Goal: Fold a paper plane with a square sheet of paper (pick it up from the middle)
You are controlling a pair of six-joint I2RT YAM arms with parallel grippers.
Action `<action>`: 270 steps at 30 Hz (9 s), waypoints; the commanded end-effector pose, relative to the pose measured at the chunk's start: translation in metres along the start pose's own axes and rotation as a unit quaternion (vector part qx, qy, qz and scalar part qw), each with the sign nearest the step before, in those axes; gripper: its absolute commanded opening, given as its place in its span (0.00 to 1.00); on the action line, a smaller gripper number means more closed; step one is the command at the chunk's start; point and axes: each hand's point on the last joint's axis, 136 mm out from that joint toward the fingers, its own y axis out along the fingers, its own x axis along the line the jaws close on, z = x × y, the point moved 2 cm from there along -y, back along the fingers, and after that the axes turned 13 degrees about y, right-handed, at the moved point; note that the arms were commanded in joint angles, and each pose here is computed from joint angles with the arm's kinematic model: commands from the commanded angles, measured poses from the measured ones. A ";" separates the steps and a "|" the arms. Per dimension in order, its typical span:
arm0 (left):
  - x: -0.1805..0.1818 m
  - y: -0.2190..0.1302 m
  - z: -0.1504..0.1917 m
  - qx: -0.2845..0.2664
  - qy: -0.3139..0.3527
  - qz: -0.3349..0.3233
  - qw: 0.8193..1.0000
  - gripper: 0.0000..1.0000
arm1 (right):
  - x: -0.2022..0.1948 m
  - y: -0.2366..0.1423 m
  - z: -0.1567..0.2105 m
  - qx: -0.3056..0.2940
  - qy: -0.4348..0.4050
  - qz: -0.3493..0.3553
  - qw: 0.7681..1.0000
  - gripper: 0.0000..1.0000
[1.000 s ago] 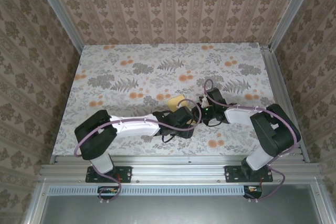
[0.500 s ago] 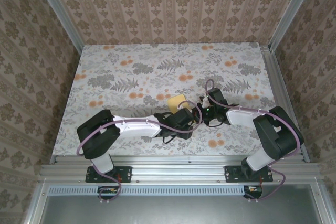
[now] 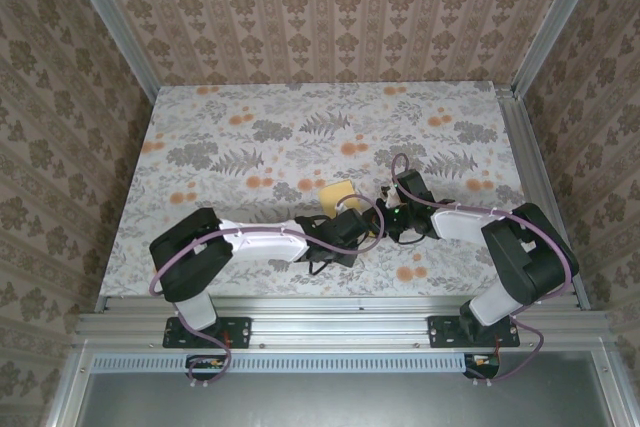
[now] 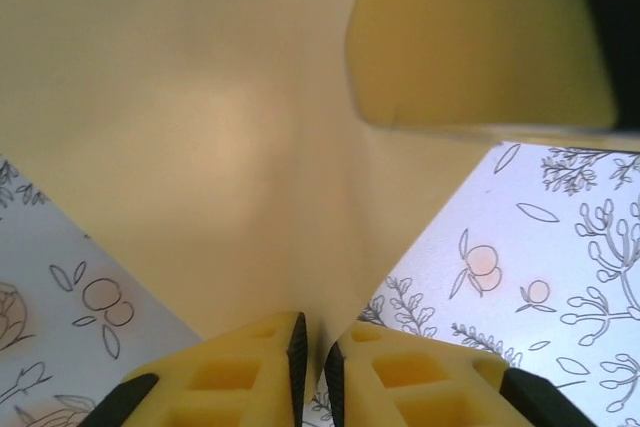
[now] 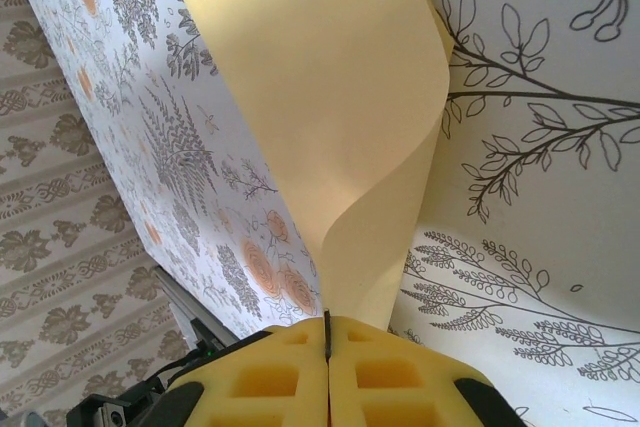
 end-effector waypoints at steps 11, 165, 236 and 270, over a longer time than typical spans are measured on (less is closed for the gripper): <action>0.011 -0.002 0.010 0.026 0.024 -0.017 0.999 0.06 | 0.003 -0.008 0.004 0.008 -0.009 0.001 1.000 0.18; 0.060 -0.019 0.033 0.037 -0.100 0.212 0.971 0.19 | 0.028 0.044 -0.025 0.053 -0.282 0.177 0.942 0.21; 0.073 -0.003 -0.003 0.060 -0.069 0.249 0.964 0.14 | -0.012 0.052 -0.038 0.061 -0.336 0.265 0.902 0.04; 0.073 0.010 0.006 0.076 -0.073 0.263 0.959 0.10 | -0.012 0.052 -0.035 0.065 -0.345 0.264 0.898 0.03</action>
